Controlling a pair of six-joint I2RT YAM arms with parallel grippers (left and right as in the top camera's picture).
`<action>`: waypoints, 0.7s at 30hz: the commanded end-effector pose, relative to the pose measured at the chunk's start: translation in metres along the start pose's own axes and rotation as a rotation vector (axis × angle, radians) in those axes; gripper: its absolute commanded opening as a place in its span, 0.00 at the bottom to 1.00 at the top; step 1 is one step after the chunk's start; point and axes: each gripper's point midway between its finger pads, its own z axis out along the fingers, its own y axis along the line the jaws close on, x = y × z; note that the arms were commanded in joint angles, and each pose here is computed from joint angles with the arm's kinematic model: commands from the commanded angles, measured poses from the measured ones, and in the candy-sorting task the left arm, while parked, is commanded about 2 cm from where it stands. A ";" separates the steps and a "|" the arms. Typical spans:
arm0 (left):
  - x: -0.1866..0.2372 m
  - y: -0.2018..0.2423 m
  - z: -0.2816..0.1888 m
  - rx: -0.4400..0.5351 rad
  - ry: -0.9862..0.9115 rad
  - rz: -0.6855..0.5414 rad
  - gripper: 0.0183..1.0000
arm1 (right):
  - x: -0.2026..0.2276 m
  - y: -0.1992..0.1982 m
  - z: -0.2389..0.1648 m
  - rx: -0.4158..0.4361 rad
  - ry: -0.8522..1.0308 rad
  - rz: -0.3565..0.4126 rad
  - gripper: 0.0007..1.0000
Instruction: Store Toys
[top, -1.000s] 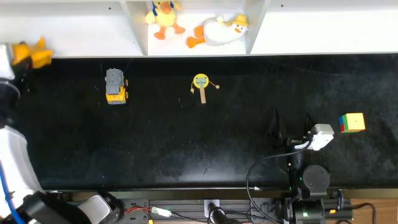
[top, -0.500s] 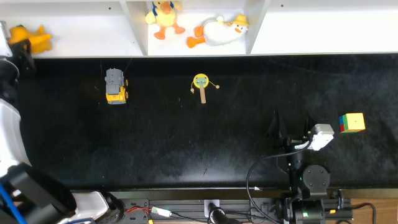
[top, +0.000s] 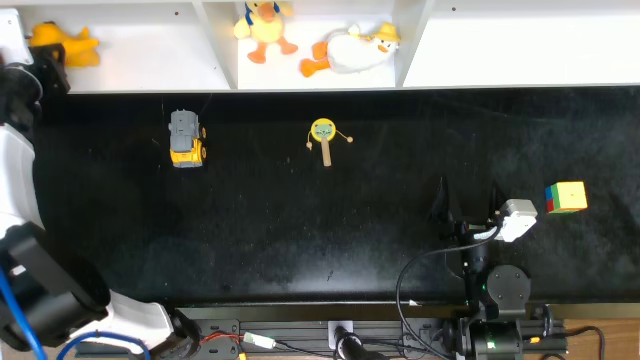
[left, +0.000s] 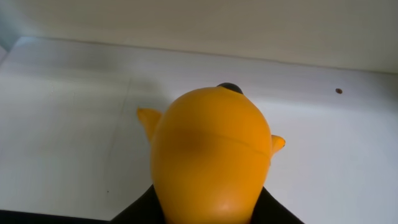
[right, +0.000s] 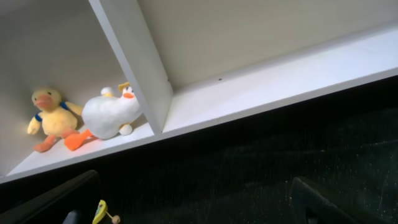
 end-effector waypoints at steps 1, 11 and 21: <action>-0.006 0.007 0.005 -0.020 -0.006 -0.023 0.23 | 0.003 -0.001 0.000 0.002 -0.002 0.005 0.99; -0.002 0.009 0.005 -0.100 0.059 -0.023 0.23 | 0.003 -0.001 0.000 0.001 -0.002 0.005 1.00; -0.030 0.006 -0.011 -0.140 0.076 -0.006 0.23 | 0.003 -0.001 0.000 0.002 -0.002 0.005 0.99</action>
